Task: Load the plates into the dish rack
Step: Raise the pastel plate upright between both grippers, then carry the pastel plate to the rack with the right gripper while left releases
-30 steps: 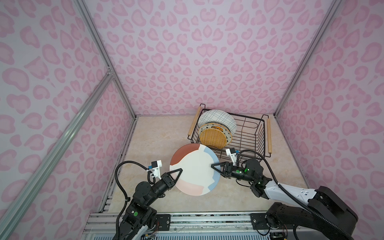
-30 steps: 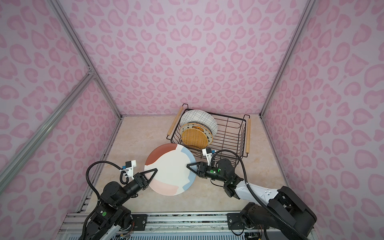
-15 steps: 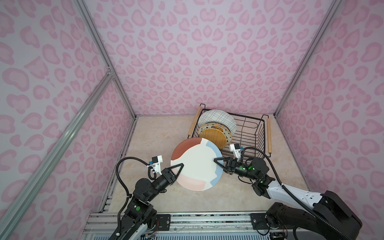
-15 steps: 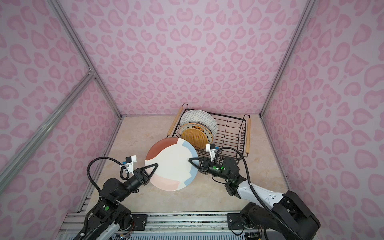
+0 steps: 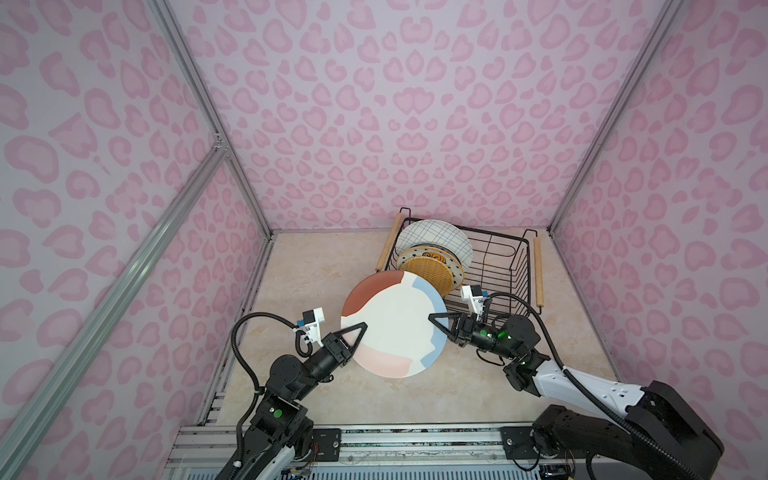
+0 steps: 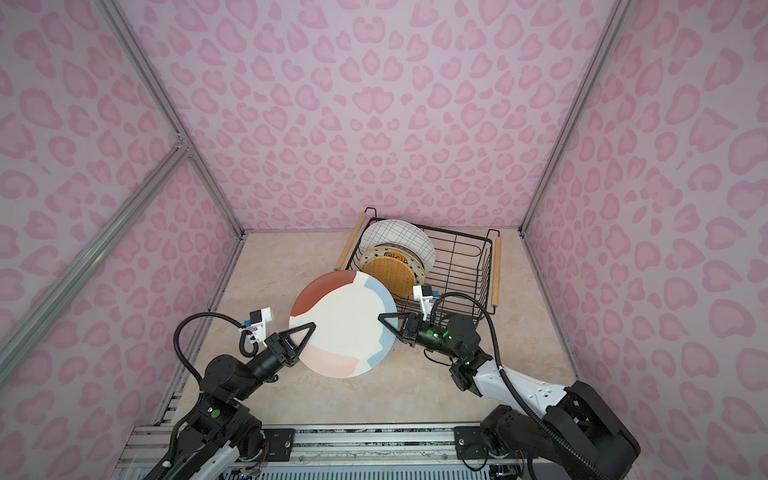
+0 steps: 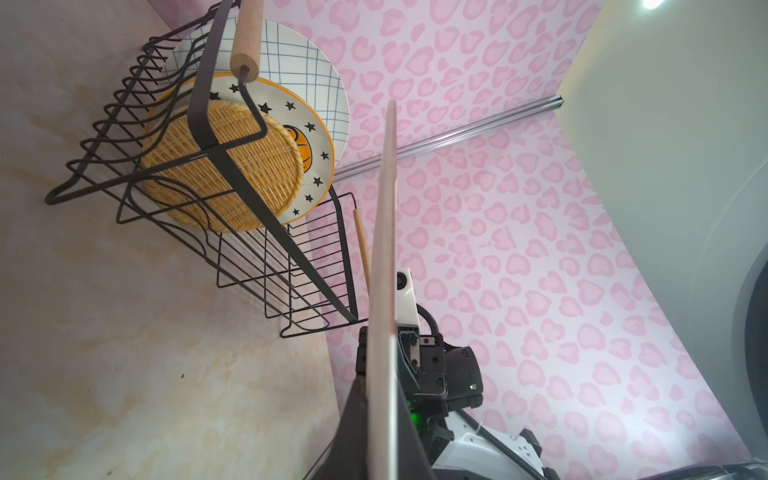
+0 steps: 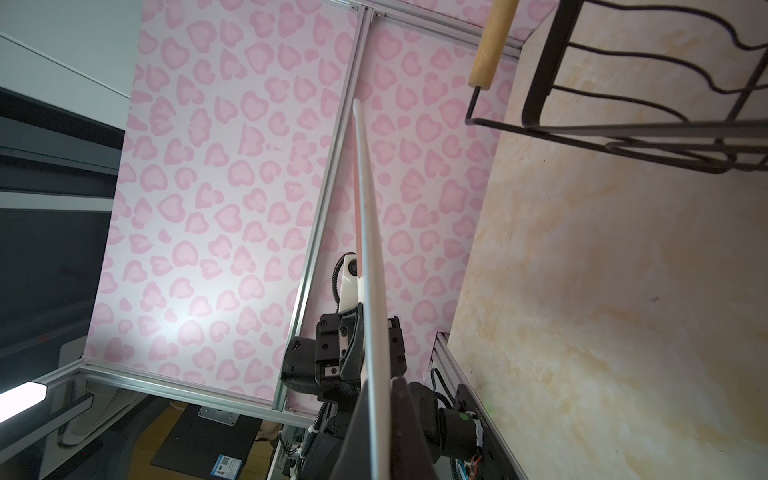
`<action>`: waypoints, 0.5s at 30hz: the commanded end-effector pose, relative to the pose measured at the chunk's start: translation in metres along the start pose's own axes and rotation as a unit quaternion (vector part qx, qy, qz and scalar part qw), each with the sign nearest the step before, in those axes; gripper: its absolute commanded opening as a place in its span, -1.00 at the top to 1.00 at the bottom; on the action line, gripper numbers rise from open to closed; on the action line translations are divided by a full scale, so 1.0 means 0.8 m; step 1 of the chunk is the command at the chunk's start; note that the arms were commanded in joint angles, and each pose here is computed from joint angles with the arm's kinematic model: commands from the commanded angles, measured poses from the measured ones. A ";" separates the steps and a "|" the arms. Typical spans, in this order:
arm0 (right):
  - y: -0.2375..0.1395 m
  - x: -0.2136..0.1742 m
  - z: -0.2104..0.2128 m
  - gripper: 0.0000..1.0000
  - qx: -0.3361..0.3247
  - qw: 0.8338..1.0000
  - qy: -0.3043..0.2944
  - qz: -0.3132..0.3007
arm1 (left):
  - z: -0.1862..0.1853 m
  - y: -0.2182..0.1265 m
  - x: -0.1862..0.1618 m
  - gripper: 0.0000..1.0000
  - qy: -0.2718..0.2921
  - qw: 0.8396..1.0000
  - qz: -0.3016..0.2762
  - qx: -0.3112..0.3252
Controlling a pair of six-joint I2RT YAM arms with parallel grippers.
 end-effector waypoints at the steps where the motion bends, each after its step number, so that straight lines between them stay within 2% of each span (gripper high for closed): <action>1: 0.003 0.009 0.024 1.00 0.036 0.999 -0.014 -0.012 | -0.009 0.001 0.004 0.92 0.034 0.999 -0.007 -0.006; 3: 0.004 0.012 0.026 1.00 0.037 0.999 -0.015 -0.015 | -0.008 0.002 0.005 0.87 0.037 0.999 -0.008 -0.003; 5: 0.005 0.015 0.027 1.00 0.037 0.999 -0.017 -0.017 | -0.009 0.003 0.005 0.61 0.039 0.999 -0.008 -0.002; 11: 0.002 0.043 0.038 1.00 0.036 0.998 -0.038 -0.034 | -0.045 0.003 0.005 -0.69 0.099 0.995 0.006 -0.013; 12: 0.000 0.051 0.045 1.00 0.036 0.997 -0.049 -0.041 | -0.055 0.000 0.006 -0.99 0.116 0.993 0.006 -0.013; 15: -0.003 0.077 0.064 1.00 0.019 0.995 -0.085 -0.053 | -0.083 -0.009 0.007 -0.96 0.168 0.986 0.004 -0.011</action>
Point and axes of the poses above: each gripper's point midway between its finger pads, its own y axis out along the fingers, its own z axis along the line the jaws close on, x = y × z, the point moved 4 cm from there along -y, back along the fingers, and after that the axes turned 6 degrees about -y, right-handed, at the moved point
